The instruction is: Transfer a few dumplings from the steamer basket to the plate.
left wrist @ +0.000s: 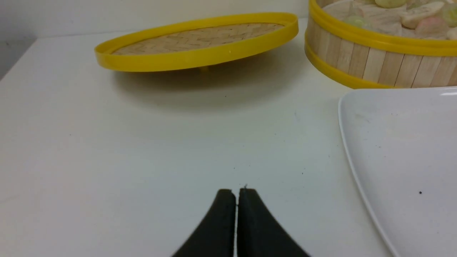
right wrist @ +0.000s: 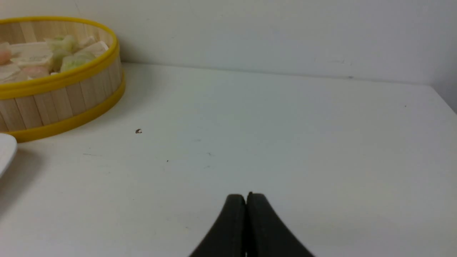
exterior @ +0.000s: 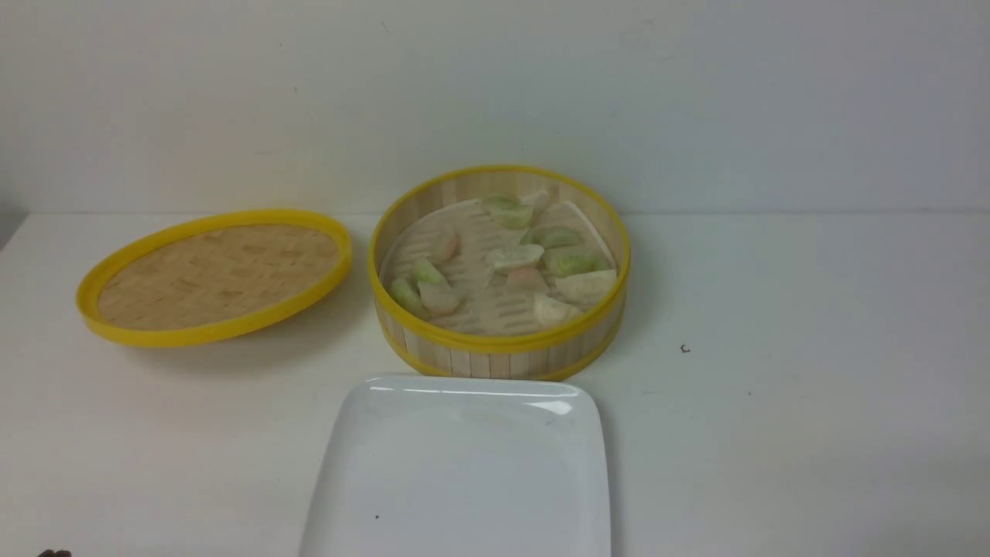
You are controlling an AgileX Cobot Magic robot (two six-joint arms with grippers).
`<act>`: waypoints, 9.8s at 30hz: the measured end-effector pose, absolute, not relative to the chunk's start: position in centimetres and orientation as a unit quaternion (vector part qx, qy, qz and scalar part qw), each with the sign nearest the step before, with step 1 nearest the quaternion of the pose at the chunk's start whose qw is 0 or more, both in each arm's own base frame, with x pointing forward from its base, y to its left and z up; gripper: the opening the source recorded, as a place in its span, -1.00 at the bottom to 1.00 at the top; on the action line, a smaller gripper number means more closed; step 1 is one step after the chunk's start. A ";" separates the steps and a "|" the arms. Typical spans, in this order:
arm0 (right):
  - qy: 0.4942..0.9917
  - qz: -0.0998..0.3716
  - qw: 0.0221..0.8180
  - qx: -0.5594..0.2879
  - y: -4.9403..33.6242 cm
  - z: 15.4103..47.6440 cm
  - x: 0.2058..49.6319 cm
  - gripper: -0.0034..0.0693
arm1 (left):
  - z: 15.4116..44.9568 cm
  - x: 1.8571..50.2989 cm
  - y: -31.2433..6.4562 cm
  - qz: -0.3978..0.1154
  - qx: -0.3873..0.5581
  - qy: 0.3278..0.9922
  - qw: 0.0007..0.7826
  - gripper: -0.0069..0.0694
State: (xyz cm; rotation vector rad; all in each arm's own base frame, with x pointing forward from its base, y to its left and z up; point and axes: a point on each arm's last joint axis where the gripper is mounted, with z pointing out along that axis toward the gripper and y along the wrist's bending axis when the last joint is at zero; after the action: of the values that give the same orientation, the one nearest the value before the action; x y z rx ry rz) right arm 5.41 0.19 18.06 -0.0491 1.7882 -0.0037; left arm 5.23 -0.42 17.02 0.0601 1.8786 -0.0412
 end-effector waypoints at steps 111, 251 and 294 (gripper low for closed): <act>0.931 0.203 0.302 -0.044 3.8 32.8 11.9 -0.94 | 24.3 44.6 -17.8 -0.072 0.293 0.932 0.202 -0.79; 0.919 0.227 0.062 -0.315 29.8 21.1 30.2 0.39 | 42.2 12.4 -5.3 -0.087 0.159 0.920 0.346 -0.84; 0.653 0.250 0.700 -0.144 -0.2 31.4 1.7 -0.94 | 36.5 9.7 -4.9 -0.170 0.147 0.832 0.508 -0.84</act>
State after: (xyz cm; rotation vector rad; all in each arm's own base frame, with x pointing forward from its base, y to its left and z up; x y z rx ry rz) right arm 1.68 -0.23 31.36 -0.3199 1.4551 0.5577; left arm 9.70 -4.94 36.45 0.3546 2.0042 -0.4096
